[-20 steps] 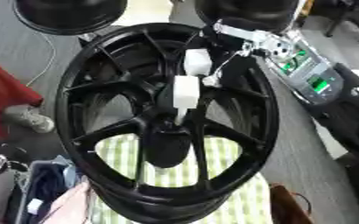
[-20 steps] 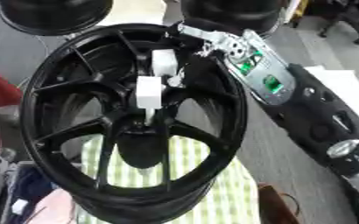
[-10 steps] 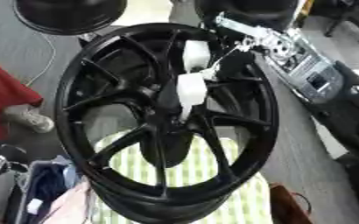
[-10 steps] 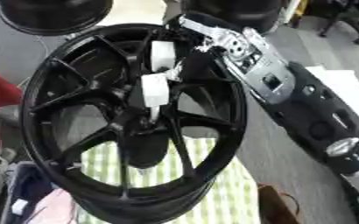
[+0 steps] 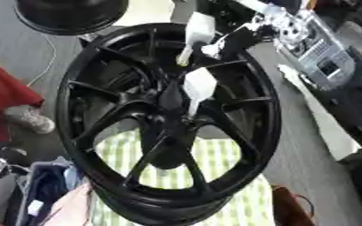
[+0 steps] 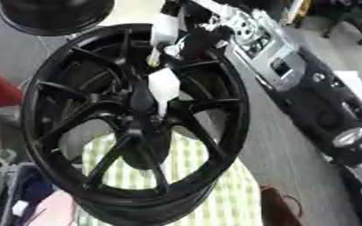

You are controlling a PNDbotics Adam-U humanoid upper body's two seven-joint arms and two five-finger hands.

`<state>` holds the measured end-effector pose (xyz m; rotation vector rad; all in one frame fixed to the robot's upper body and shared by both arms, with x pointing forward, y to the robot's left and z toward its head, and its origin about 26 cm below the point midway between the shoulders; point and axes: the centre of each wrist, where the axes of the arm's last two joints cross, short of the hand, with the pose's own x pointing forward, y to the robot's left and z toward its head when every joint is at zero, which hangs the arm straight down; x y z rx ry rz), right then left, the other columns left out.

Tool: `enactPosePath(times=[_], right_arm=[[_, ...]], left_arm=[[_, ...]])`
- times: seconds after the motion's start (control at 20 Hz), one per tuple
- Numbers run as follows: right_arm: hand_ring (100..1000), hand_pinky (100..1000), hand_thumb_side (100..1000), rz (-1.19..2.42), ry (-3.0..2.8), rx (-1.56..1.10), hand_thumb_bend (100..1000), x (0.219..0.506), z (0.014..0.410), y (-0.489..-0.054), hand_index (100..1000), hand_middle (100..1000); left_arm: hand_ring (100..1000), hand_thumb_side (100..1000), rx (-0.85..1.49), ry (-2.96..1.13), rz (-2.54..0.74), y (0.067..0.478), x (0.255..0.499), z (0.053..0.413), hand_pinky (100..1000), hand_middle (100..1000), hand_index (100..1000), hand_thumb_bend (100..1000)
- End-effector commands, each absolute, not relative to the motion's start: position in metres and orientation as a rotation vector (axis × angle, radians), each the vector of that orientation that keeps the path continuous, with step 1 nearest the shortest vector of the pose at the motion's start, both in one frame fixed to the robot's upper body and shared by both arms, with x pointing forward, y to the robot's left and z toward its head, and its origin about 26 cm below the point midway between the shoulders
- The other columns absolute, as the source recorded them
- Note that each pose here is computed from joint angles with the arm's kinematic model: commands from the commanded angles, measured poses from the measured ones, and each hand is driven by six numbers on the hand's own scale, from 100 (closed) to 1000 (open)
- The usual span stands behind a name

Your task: Pull the pin out of the wheel hub.

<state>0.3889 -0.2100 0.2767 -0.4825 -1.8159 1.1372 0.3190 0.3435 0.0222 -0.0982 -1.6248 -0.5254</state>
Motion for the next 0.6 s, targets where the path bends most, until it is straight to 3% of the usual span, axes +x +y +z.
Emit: enactPosePath(times=[0.05,0.1,0.15,0.6], right_arm=[[278,100,125,1.107,-1.884,-0.535,185,0.381,0.304,-0.219,414,483],[278,100,165,1.099,-1.899,-0.540,159,0.380,0.308,-0.220,413,483],[277,100,129,1.091,-1.913,-0.544,191,0.378,0.312,-0.222,413,483],[294,100,149,0.970,-2.005,-0.648,213,0.339,0.332,-0.264,424,491]], left_arm=[[625,659,-0.100,-1.633,-0.552,0.341,0.322,0.028,594,557,833,100],[625,659,-0.101,-1.630,-0.554,0.341,0.322,0.028,594,557,833,100],[625,659,-0.102,-1.627,-0.556,0.341,0.322,0.027,594,557,833,100],[625,660,-0.065,-1.609,-0.531,0.351,0.317,0.025,594,556,833,100]])
